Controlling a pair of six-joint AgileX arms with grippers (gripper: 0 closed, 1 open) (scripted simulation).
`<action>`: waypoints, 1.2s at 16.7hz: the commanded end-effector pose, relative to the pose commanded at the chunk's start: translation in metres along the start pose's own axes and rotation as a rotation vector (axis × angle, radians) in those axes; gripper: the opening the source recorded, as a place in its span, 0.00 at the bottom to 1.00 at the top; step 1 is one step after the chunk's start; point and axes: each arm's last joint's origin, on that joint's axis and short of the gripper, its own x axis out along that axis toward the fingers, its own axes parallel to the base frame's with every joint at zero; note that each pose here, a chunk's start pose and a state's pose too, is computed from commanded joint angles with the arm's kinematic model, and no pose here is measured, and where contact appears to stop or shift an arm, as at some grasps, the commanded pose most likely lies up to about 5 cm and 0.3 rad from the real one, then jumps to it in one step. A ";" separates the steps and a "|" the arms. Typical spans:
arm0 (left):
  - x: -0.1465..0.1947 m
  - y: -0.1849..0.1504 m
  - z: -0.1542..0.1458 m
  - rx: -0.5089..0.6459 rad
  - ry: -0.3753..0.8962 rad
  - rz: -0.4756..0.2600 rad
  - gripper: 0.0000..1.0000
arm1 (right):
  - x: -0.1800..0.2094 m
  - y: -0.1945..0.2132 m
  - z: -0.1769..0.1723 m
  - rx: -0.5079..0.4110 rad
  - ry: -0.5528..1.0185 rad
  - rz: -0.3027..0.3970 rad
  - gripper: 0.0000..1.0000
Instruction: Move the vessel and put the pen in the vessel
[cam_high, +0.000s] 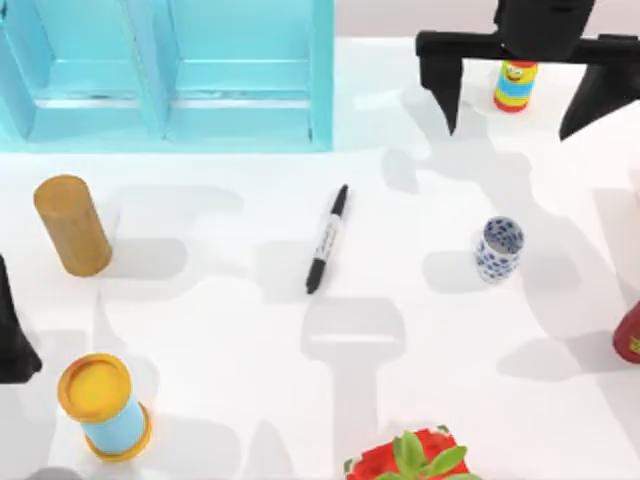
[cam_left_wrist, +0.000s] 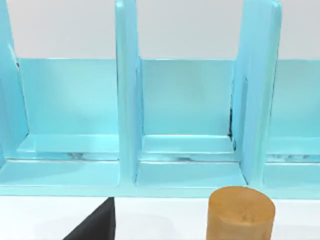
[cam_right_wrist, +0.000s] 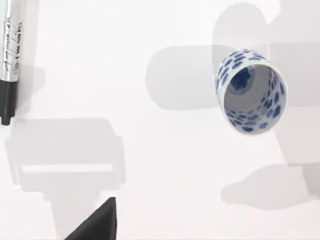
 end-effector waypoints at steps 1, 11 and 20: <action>0.000 0.000 0.000 0.000 0.000 0.000 1.00 | 0.011 0.011 0.003 0.023 -0.003 0.011 1.00; 0.000 0.000 0.000 0.000 0.000 0.000 1.00 | 0.117 0.113 0.006 0.236 -0.010 0.130 1.00; 0.000 0.000 0.000 0.000 0.000 0.000 1.00 | 0.159 0.120 0.010 0.236 -0.009 0.130 1.00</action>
